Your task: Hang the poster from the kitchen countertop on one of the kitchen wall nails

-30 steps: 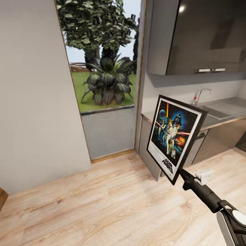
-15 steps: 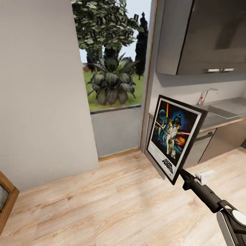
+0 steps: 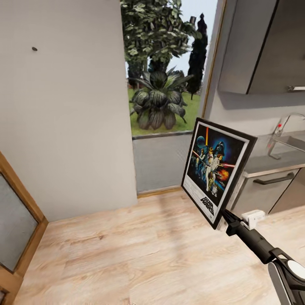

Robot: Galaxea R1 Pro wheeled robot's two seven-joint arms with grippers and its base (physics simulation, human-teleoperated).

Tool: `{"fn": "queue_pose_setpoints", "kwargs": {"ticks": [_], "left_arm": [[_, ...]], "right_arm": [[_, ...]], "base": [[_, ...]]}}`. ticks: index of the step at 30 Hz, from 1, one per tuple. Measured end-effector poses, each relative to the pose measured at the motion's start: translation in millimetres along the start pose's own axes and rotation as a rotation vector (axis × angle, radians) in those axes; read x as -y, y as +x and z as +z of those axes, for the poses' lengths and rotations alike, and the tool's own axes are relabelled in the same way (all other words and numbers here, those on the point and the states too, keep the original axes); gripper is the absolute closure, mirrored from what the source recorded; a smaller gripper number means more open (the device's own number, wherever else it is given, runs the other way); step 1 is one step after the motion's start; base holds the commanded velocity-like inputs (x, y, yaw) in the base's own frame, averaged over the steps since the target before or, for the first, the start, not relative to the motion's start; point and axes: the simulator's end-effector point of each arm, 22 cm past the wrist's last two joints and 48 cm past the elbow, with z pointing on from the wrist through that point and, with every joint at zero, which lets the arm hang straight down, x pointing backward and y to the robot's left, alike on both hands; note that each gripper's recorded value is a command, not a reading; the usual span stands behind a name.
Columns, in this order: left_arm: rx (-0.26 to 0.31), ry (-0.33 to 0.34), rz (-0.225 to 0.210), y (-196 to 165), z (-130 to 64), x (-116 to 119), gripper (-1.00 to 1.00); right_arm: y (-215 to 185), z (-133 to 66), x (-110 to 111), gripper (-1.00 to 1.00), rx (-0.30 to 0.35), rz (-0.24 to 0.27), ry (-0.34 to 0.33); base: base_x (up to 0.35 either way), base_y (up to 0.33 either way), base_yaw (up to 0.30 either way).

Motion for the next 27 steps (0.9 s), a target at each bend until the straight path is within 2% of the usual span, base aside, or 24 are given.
{"fn": "queue_pose_setpoints", "kwargs": {"ticks": [15, 27], "left_arm": [[0.000, 0.000, 0.000, 0.0, 0.0, 0.0, -1.00], [0.000, 0.001, 0.000, 0.0, 0.0, 0.2, -1.00]], "right_arm": [[0.0, 0.1, -0.3, 1.00, -0.001, -0.002, -0.001], [0.1, 0.0, -0.3, 1.00, -0.001, -0.001, -0.001]], "base": [[0.000, 0.008, 0.291], [0.000, 0.264, 0.265]]}}
